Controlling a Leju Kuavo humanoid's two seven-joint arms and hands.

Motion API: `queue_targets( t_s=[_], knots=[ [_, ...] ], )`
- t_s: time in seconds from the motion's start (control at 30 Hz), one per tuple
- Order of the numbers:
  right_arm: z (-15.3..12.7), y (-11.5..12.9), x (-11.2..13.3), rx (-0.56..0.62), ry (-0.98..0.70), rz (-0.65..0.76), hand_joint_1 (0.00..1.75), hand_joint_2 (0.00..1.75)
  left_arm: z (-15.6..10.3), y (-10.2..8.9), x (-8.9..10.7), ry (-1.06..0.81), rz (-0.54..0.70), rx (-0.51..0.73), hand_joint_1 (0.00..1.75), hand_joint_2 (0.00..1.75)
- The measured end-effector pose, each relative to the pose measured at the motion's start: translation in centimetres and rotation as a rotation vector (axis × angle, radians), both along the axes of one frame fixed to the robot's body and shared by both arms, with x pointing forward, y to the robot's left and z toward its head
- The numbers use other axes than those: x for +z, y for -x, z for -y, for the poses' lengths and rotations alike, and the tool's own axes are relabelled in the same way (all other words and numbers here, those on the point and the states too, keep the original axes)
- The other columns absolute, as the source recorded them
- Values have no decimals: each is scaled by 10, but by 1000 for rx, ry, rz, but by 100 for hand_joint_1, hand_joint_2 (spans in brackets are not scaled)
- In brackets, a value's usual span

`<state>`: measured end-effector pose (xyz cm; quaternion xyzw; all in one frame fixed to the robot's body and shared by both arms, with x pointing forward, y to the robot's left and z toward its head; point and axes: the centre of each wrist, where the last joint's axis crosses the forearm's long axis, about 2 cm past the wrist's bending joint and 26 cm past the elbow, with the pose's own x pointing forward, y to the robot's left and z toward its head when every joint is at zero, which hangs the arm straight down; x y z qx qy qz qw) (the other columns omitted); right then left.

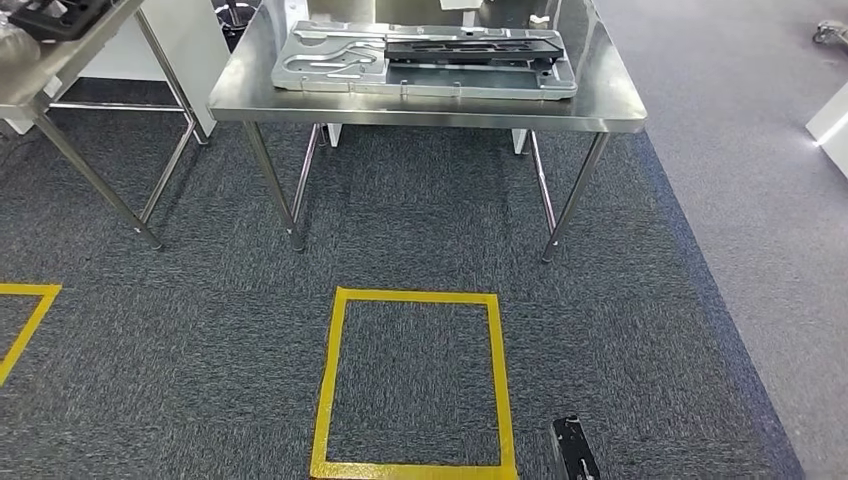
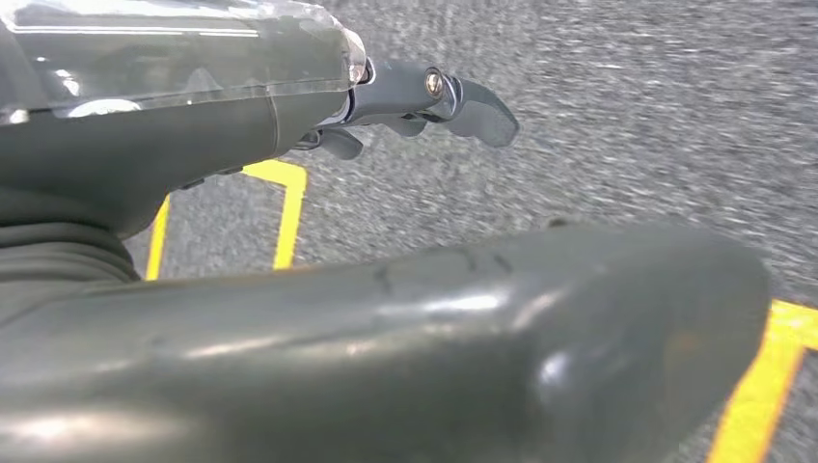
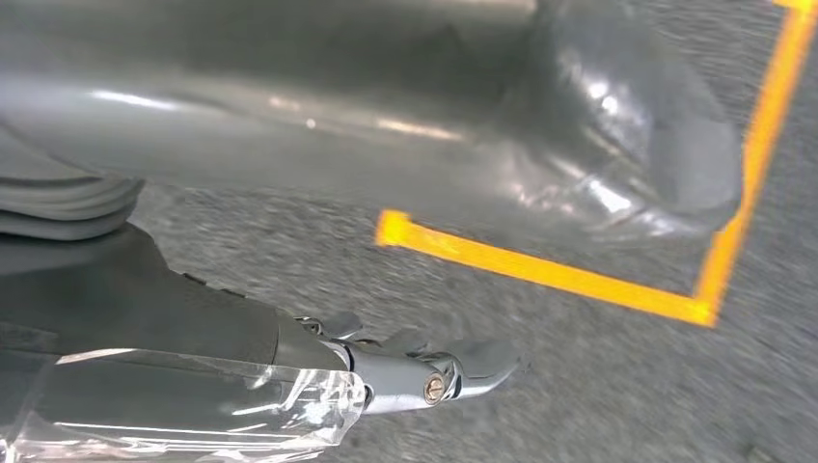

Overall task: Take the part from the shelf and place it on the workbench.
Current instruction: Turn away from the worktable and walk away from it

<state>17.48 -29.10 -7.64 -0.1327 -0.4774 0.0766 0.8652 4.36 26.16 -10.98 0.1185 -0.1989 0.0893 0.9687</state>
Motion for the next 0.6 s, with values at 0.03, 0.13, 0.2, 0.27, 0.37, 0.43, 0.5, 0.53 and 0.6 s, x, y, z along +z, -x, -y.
queue_targets(
  t_s=[0.03,0.13,0.2,0.27,0.37,0.43,0.5,0.53,0.6],
  knots=[
    [-2,3,-1,-1,-1,-14,0,0,0,1,0,-1,-4,-2,0,0],
    [-8,9,-3,-6,-3,-44,0,0,0,2,0,-4,-14,-12,0,0],
    [-11,12,-4,-7,-4,-56,0,0,0,1,0,-8,-20,-18,0,0],
    [-15,17,-6,-9,-10,-74,0,0,-1,1,0,-16,-30,-29,0,0],
    [-18,25,-9,-16,-11,-112,0,0,-1,1,0,-27,-56,-57,0,0],
    [-20,30,-11,-25,-10,-138,0,0,0,1,0,-33,-75,-79,0,0],
    [-21,36,-13,-34,-13,-161,0,0,0,1,0,-42,-95,-98,0,0],
    [-22,39,-14,-39,-15,-171,0,0,0,1,0,-46,-104,-106,0,0],
    [-23,46,-16,-49,-18,-190,0,0,0,2,0,-54,-117,-121,0,0]
  ],
)
